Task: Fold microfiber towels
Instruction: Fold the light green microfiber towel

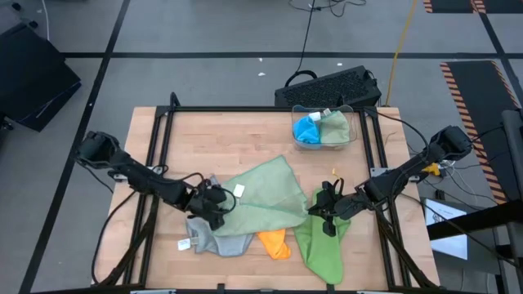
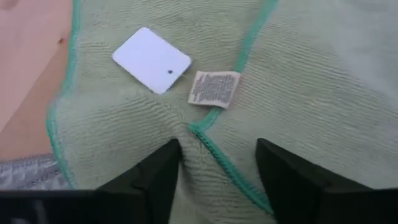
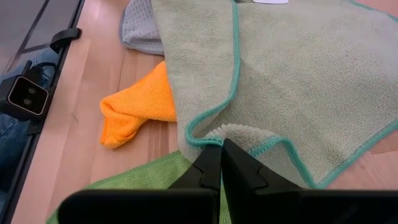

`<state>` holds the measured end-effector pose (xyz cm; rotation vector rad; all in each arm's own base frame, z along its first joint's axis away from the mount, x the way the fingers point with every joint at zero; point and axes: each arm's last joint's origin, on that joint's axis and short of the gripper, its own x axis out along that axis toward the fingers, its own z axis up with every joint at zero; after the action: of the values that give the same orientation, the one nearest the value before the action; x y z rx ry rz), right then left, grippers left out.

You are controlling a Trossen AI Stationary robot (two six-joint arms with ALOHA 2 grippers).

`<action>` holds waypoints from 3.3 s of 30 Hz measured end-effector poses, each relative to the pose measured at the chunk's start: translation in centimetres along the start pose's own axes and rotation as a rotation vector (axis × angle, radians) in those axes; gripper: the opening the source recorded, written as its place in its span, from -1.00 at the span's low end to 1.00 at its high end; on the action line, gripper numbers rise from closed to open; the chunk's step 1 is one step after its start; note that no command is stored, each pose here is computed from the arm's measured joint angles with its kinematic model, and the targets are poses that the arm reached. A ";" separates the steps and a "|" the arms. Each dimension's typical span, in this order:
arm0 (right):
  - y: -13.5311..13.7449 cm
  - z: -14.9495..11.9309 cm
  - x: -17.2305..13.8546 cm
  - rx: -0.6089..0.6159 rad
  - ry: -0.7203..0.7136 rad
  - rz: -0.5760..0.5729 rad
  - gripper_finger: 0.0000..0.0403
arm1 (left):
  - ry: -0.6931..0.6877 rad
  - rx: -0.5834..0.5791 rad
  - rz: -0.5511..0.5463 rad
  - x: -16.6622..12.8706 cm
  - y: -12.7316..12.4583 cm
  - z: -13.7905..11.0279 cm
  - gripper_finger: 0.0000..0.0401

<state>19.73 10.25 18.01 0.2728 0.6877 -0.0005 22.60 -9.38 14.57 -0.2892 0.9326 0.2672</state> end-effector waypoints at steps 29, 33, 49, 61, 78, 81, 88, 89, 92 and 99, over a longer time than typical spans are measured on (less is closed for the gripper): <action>0.8 -0.5 -0.3 0.031 0.011 0.033 -1.00 | 0.005 0.282 -0.027 -1.3 1.3 1.3 -0.04; 0.8 -0.5 -0.3 0.029 0.012 0.035 -1.00 | 0.058 0.308 -0.073 -0.6 2.3 1.9 -0.10; 0.8 -0.5 -0.3 0.002 0.009 0.033 -1.00 | 0.210 0.366 -0.192 1.6 3.1 1.6 -0.58; 0.8 -0.1 -0.3 -0.009 -0.053 0.001 -1.00 | 0.049 0.384 -0.320 -2.1 -1.3 1.7 -0.96; 0.3 1.1 -0.1 -0.005 -0.166 -0.062 -1.00 | -0.174 0.479 -0.495 -3.3 -5.8 1.7 -0.92; 0.2 1.1 -0.1 -0.009 -0.169 -0.076 -1.00 | -0.185 0.466 -0.524 -4.3 -7.0 0.6 -0.94; 0.4 1.0 0.0 -0.010 -0.146 -0.032 -1.00 | -0.193 0.248 -0.182 -2.4 -5.0 0.9 -0.73; 0.4 1.0 0.0 -0.007 -0.147 -0.032 -1.00 | -0.152 0.237 -0.161 -1.7 -4.4 1.0 -0.66; 0.4 1.0 0.0 -0.006 -0.146 -0.032 -1.00 | -0.065 0.235 -0.208 0.1 -3.3 1.8 -0.38; 0.4 1.0 0.0 -0.012 -0.142 -0.030 -1.00 | 0.049 0.298 -0.274 2.8 -1.6 2.6 0.18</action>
<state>20.36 10.35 18.87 0.2485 0.5505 -0.0445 26.73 -9.65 13.96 -0.1462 0.9544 -0.1313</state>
